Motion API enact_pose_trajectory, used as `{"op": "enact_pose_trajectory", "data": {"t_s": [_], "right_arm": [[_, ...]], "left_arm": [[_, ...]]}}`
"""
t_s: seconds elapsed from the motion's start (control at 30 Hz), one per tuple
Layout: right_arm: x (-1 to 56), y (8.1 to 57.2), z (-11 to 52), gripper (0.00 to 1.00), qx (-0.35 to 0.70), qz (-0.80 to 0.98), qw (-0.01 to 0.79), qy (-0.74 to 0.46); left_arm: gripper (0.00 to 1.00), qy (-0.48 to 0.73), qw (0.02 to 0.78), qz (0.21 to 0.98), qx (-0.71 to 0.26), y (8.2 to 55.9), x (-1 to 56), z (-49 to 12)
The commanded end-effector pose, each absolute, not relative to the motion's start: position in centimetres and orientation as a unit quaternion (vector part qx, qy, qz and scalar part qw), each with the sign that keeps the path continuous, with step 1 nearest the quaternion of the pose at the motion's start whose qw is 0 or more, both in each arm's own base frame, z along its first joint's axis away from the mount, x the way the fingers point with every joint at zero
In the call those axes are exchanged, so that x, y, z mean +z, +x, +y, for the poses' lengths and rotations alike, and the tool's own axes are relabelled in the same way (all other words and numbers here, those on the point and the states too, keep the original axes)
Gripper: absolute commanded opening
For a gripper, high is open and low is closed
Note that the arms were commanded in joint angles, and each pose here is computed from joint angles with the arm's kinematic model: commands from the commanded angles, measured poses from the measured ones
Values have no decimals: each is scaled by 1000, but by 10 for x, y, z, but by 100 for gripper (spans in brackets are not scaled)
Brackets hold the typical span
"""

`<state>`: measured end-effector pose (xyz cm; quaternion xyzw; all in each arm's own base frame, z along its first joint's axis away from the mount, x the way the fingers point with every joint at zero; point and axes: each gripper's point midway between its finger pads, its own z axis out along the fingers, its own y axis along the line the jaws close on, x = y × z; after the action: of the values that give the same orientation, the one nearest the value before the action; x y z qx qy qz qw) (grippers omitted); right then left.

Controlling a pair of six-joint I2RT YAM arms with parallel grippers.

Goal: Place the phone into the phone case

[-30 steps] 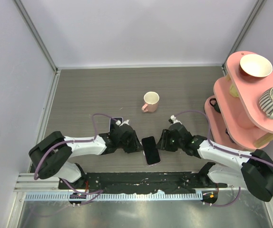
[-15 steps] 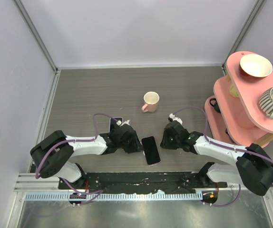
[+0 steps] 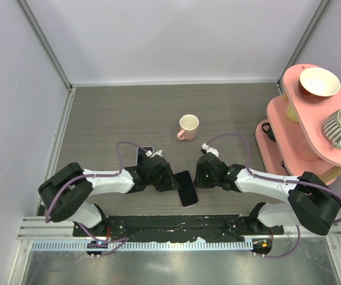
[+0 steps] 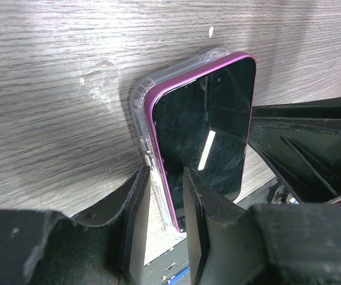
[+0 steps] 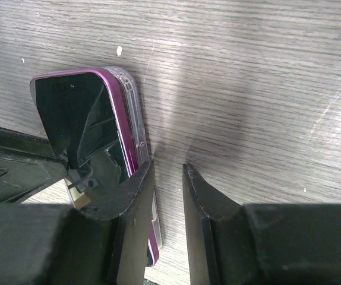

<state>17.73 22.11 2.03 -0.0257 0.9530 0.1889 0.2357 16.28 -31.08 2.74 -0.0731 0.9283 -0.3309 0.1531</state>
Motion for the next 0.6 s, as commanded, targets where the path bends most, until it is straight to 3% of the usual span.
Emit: {"op": "enact_pose_trajectory", "data": {"t_s": [0.0, 0.33, 0.57], "right_arm": [[26, 183, 224, 33, 187, 950, 249, -12], [42, 192, 200, 50, 176, 948, 266, -4], [62, 186, 223, 58, 263, 929, 260, -26]], "left_arm": [[32, -66, 159, 920, -353, 166, 34, -322], [25, -72, 159, 932, -319, 164, 21, -308], [23, -74, 153, 933, -317, 163, 18, -308]]}}
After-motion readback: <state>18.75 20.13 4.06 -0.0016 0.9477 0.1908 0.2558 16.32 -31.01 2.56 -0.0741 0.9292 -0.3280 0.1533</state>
